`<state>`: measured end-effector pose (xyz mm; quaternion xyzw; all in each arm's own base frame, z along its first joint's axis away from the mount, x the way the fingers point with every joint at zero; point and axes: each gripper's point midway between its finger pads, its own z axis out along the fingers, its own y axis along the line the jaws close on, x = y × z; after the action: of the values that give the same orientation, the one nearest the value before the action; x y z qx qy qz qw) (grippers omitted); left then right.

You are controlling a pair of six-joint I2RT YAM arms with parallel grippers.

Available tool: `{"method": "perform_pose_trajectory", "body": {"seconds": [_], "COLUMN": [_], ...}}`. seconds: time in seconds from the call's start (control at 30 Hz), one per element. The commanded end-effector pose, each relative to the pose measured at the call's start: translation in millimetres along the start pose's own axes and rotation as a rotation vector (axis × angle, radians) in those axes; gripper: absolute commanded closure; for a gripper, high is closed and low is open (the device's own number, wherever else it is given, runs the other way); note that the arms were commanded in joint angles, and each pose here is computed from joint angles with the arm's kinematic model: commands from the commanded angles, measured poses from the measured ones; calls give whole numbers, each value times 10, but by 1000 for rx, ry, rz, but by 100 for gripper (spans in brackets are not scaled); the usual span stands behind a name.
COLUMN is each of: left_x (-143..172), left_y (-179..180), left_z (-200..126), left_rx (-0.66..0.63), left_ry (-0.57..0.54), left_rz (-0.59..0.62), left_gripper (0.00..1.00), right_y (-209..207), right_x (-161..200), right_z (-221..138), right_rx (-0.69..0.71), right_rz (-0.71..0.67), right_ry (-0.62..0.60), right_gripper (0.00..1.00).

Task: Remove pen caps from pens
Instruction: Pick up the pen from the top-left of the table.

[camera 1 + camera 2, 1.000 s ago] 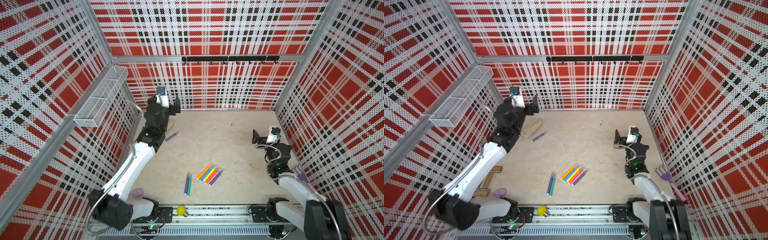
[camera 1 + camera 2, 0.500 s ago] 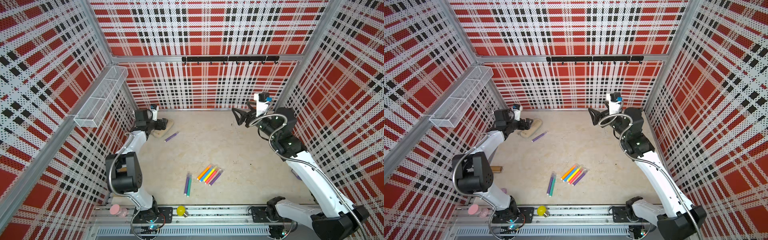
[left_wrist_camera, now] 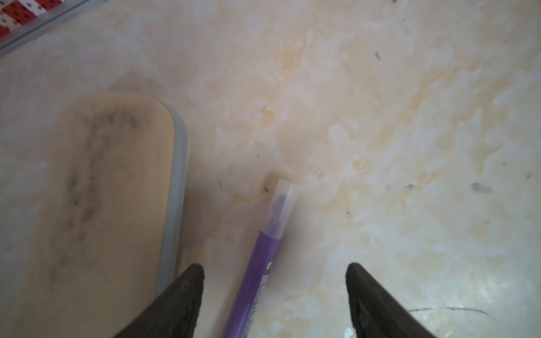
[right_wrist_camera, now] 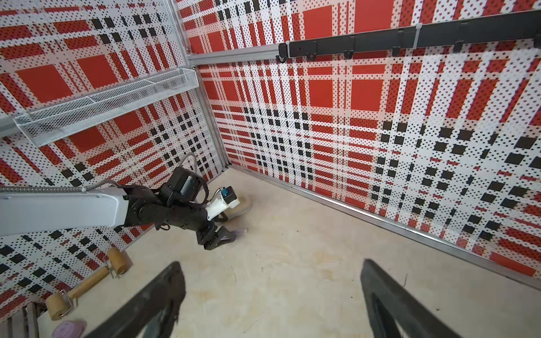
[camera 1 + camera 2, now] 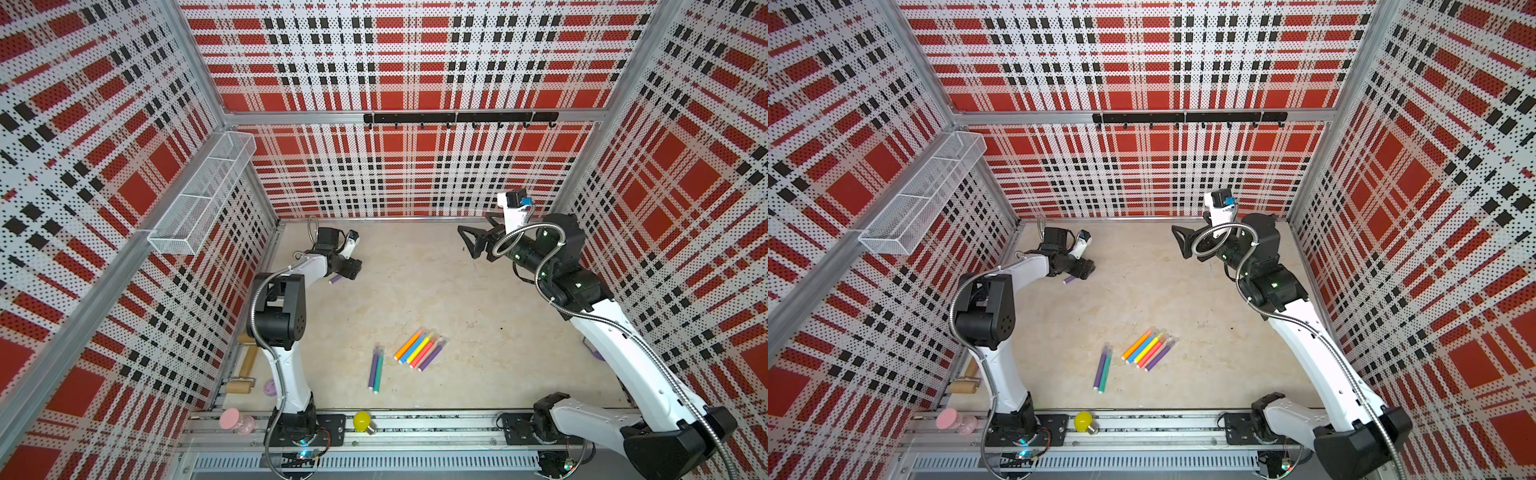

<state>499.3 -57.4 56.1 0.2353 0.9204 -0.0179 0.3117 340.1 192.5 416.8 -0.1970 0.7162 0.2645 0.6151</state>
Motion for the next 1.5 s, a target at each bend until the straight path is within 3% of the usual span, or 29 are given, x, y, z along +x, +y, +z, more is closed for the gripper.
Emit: {"method": "perform_pose_trajectory", "body": {"seconds": [0.0, 0.07, 0.2, 0.4, 0.73, 0.93, 1.13, 1.27, 1.37, 1.47], "left_x": [31, 58, 127, 308, 598, 631, 535, -20, -675, -1099], "left_y": [166, 180, 41, -100, -137, -257, -479, -688, -1006, -1319], "left_z": [-36, -48, -35, 63, 190, 220, 208, -156, -757, -1555], "left_rx": [-66, -67, -33, 4, 4, 53, 92, 77, 64, 69], "left_ry": [24, 27, 42, 110, 199, 228, 257, 188, -20, -250], "left_rz": [20, 16, 52, 88, 70, 59, 41, 9, 33, 33], "left_gripper": [21, 23, 38, 48, 56, 71, 93, 98, 100, 97], "right_y": [125, 122, 98, 88, 106, 67, 3, -27, -57, -90], "right_x": [-288, -308, -305, -285, -337, -298, -252, -162, -82, -30], "right_z": [-123, -131, -109, -87, -164, -119, -57, 34, 106, 147], "right_rx": [-42, -38, -29, -27, -24, -9, 15, 13, 16, 11], "right_rz": [-14, -10, -2, 2, -2, -3, -1, 3, 12, 41], "right_ry": [-92, -102, -101, -93, -111, -101, -88, -71, -49, -58], "right_gripper": [0, 0, 0, 0, 0, 0, 0, 0, 0, 0]}}
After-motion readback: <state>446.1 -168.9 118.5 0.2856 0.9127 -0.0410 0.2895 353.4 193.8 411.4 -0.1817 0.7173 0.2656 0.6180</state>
